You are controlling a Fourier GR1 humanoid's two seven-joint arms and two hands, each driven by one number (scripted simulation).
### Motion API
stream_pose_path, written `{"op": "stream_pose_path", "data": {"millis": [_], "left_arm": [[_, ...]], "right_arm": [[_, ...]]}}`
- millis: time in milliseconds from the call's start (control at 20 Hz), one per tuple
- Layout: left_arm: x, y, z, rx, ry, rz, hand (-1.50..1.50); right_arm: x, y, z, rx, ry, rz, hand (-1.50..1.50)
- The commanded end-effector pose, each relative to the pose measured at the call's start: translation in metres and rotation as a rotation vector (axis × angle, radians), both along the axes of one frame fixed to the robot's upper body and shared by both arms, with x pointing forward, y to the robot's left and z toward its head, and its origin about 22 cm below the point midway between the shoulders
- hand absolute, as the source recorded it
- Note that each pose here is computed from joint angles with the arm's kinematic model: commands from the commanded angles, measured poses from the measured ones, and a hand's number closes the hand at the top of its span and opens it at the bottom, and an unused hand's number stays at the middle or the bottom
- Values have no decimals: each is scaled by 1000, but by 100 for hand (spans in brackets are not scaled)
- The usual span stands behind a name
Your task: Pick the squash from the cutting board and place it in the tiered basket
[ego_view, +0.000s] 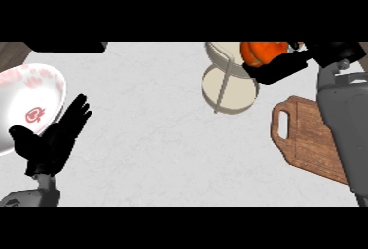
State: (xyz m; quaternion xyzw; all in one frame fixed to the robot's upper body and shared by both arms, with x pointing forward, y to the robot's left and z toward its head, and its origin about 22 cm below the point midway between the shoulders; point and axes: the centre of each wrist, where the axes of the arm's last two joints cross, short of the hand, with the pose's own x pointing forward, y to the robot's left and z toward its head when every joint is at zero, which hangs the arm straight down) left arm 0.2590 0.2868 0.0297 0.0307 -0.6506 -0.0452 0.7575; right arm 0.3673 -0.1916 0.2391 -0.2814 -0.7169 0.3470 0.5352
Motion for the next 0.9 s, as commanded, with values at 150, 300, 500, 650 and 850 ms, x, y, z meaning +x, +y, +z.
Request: {"op": "stream_pose_path", "data": {"millis": [150, 300, 500, 650, 850], "left_arm": [[-5, 5, -12, -3, 8, -20, 0], [0, 2, 17, -2, -16, 3, 0], [10, -7, -3, -2, 1, 8, 0], [3, -1, -1, 2, -13, -4, 0], [8, -14, 0, -2, 2, 12, 0]], "right_arm": [[17, 27, -14, -33, -10, -3, 150], [29, 22, -40, -51, -24, -35, 150], [35, 29, -77, -67, -56, -56, 150], [41, 40, -59, -43, -132, -90, 150], [61, 41, -55, 109, -138, -94, 150]]}}
